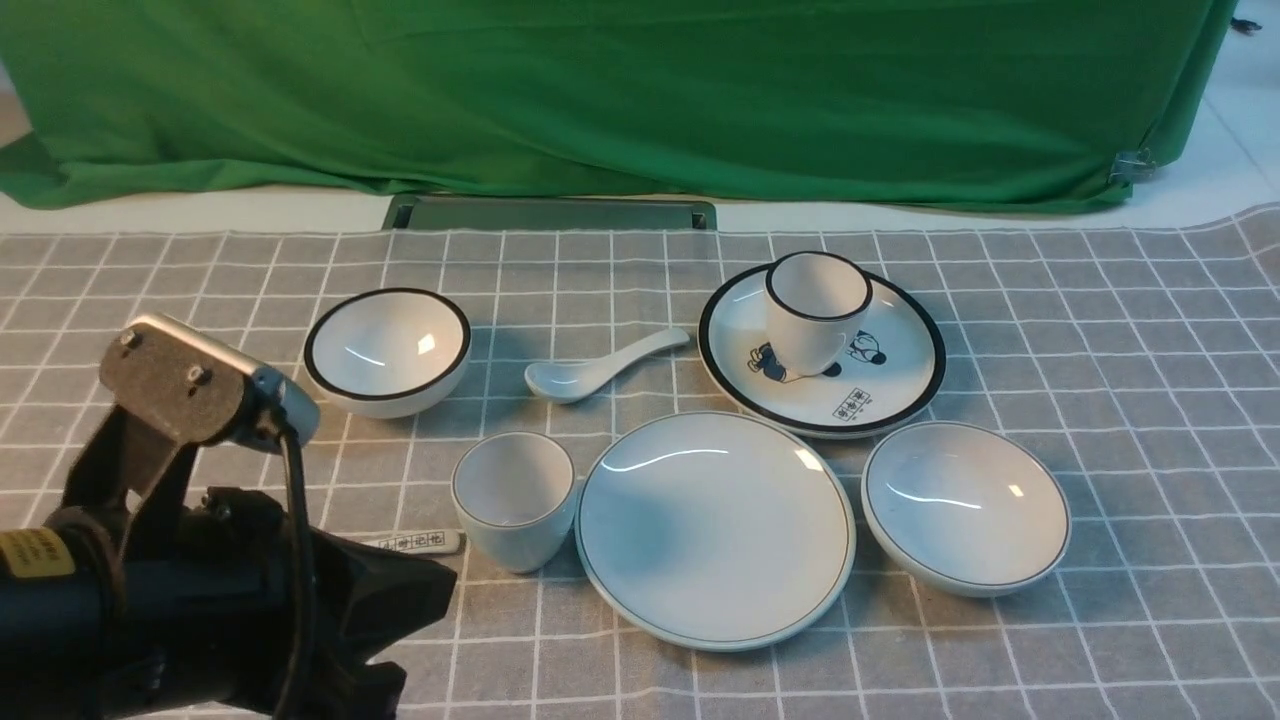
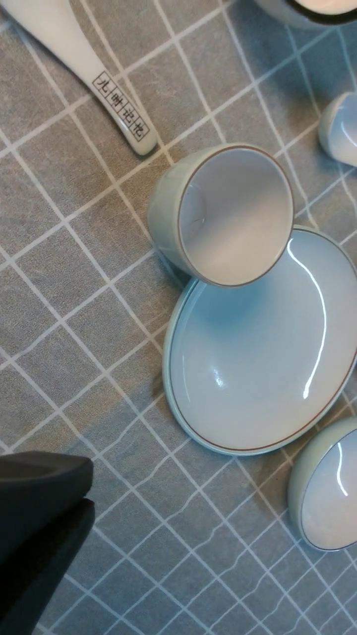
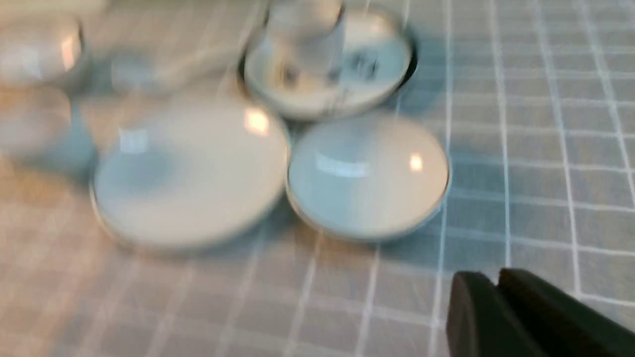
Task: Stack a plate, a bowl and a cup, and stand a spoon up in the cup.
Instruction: Use the right arm to grab a blue rice bowl
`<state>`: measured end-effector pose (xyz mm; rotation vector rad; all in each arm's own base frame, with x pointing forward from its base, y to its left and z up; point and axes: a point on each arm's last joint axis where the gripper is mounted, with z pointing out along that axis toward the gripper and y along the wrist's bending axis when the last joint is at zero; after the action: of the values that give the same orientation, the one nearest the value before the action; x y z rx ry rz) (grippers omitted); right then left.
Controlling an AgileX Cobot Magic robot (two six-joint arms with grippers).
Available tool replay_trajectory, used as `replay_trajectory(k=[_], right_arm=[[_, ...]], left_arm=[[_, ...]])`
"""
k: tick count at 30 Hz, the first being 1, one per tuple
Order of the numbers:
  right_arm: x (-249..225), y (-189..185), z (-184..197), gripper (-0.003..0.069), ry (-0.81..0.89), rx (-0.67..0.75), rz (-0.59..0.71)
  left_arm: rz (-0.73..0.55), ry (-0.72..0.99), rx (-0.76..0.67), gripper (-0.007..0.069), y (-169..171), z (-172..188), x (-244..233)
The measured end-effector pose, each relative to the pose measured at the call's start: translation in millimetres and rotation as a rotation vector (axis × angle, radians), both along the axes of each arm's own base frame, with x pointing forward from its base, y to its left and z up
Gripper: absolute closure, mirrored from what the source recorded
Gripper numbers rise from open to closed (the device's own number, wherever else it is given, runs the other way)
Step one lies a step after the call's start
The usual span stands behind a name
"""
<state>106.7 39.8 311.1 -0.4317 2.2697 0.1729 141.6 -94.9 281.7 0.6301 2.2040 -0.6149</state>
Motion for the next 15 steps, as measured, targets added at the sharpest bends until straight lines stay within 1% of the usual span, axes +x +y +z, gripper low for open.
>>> replay_trajectory(k=[3,5,6,9,11,13,15], right_arm=[[47.3,27.4,5.6,0.0560,0.226,-0.232,0.193],[75.5,41.6,-2.3,0.0545,0.333,-0.310,0.262],[93.2,50.5,-12.1,0.0522,0.385,-0.342,0.293],[117.9,63.0,-28.4,0.0446,0.403,-0.372,0.346],[131.1,69.7,-40.8,0.0351,0.399,-0.393,0.396],[139.7,75.7,-51.8,0.0279,0.396,-0.396,0.440],[147.8,81.3,-60.7,0.0239,0.398,-0.398,0.476]], left_arm=[[-0.004,0.007,-0.001,0.0608,-0.3,0.0,-0.6],[-0.010,0.008,-0.002,0.0608,-0.2,1.0,-1.8],[-0.012,0.001,-0.005,0.0608,0.2,2.6,-3.2],[-0.013,-0.023,-0.011,0.0608,2.1,6.7,-7.2],[-0.014,-0.049,-0.015,0.0608,4.0,10.3,-10.9],[-0.016,-0.072,-0.014,0.0608,5.9,13.4,-14.2],[-0.018,-0.092,-0.017,0.0608,7.4,16.1,-17.4]])
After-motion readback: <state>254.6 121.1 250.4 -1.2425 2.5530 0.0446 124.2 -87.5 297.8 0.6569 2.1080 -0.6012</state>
